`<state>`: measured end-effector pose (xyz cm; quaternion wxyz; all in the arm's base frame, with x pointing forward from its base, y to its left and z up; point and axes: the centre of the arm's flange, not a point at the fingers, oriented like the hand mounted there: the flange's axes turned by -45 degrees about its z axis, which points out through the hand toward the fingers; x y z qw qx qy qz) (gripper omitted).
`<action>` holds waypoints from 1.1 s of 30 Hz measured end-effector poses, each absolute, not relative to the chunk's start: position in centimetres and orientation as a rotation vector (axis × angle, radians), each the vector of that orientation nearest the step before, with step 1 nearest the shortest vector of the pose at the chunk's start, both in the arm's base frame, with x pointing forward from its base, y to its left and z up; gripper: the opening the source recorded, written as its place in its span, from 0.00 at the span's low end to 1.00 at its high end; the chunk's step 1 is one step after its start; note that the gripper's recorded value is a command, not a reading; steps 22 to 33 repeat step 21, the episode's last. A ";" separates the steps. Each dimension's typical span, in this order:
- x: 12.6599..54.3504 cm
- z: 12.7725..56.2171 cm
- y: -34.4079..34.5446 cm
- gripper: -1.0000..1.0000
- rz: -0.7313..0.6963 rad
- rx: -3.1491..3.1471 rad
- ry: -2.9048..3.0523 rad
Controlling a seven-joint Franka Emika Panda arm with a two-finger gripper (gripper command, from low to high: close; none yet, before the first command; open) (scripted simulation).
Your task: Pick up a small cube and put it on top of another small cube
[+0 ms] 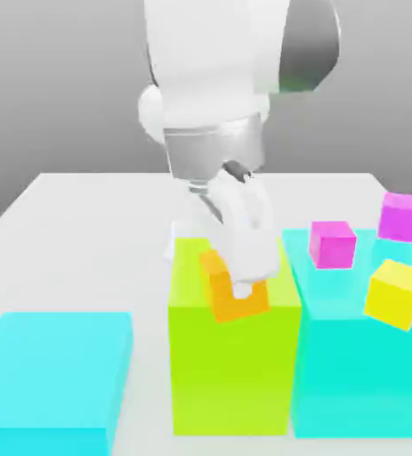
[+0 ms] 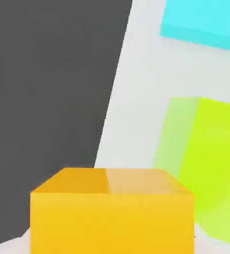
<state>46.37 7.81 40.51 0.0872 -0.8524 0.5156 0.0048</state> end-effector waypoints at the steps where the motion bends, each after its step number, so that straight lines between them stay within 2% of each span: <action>1: 45.5 41.3 10.0 0.00 0.014 -2.602 1.432; 6: 39.5 44.7 20.0 0.00 -0.001 -2.878 0.894; 12: 28.6 46.3 29.0 0.00 -0.012 -3.111 0.241; 14: 26.8 45.0 29.4 0.00 0.000 -3.127 0.194; 17: 26.3 41.0 29.6 0.00 0.003 -3.132 0.181; 18: 26.2 40.0 29.5 1.00 0.003 -3.132 0.180; 33: 26.2 40.0 29.5 1.00 0.003 -3.132 0.180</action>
